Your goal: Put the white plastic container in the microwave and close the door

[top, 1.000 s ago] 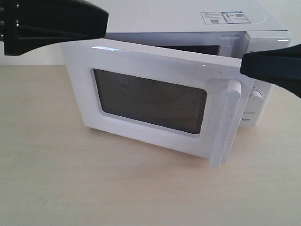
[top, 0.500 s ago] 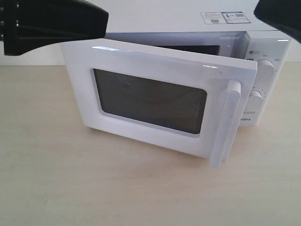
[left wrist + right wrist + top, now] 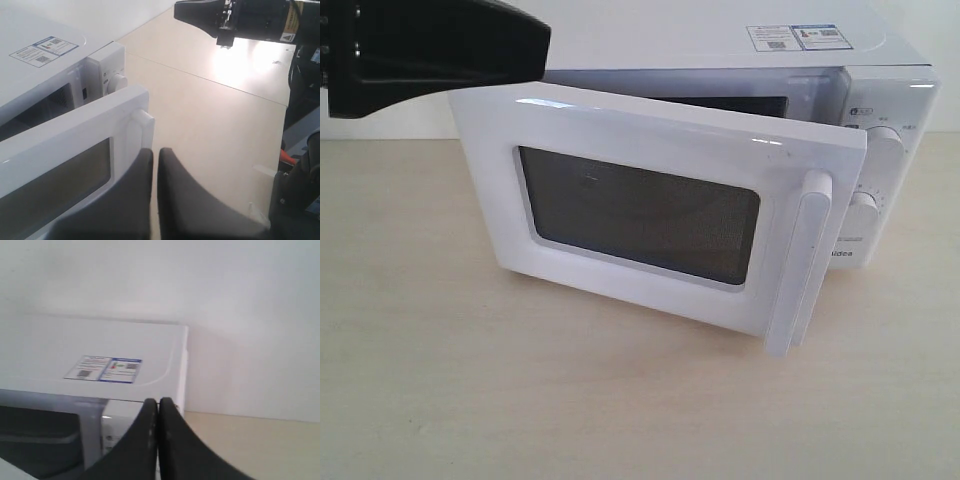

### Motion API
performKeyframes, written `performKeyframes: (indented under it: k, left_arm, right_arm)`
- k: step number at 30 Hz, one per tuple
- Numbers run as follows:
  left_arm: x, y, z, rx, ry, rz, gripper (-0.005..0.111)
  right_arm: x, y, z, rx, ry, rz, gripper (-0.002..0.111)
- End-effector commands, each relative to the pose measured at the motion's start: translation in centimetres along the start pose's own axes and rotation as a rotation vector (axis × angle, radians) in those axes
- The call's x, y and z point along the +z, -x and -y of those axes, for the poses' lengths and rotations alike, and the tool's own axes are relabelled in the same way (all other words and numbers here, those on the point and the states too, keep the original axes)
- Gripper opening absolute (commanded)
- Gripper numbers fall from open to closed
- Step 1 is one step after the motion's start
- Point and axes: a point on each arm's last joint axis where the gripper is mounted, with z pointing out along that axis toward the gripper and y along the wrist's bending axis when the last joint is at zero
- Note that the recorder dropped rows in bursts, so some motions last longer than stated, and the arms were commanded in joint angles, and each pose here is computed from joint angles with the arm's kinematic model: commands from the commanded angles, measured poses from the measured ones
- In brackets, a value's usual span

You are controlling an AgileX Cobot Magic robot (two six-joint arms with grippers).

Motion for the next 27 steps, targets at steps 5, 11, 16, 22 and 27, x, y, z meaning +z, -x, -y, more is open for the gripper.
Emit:
performKeyframes:
  k: [5, 11, 16, 22, 27]
  left_arm:
    - [-0.1, 0.1, 0.2, -0.003, -0.005, 0.004, 0.004]
    - [-0.1, 0.1, 0.2, -0.003, -0.005, 0.004, 0.004]
    - [-0.1, 0.1, 0.2, -0.003, -0.005, 0.004, 0.004]
    - [-0.1, 0.1, 0.2, -0.003, -0.005, 0.004, 0.004]
    - [-0.1, 0.1, 0.2, -0.003, -0.005, 0.004, 0.004]
  right_arm:
    - [-1.1, -2.0, 0.3, 0.354, -0.087, -0.250, 0.000]
    - [-1.5, -2.5, -2.6, 0.372, 0.169, -0.362, 0.000]
    - [-2.2, -1.7, -5.7, 0.334, 0.448, -0.314, 0.000]
    - [-2.8, -1.3, -7.6, 0.332, 0.556, -0.294, 0.000]
    - [-3.0, -0.7, -8.3, 0.325, 0.569, -0.216, 0.000]
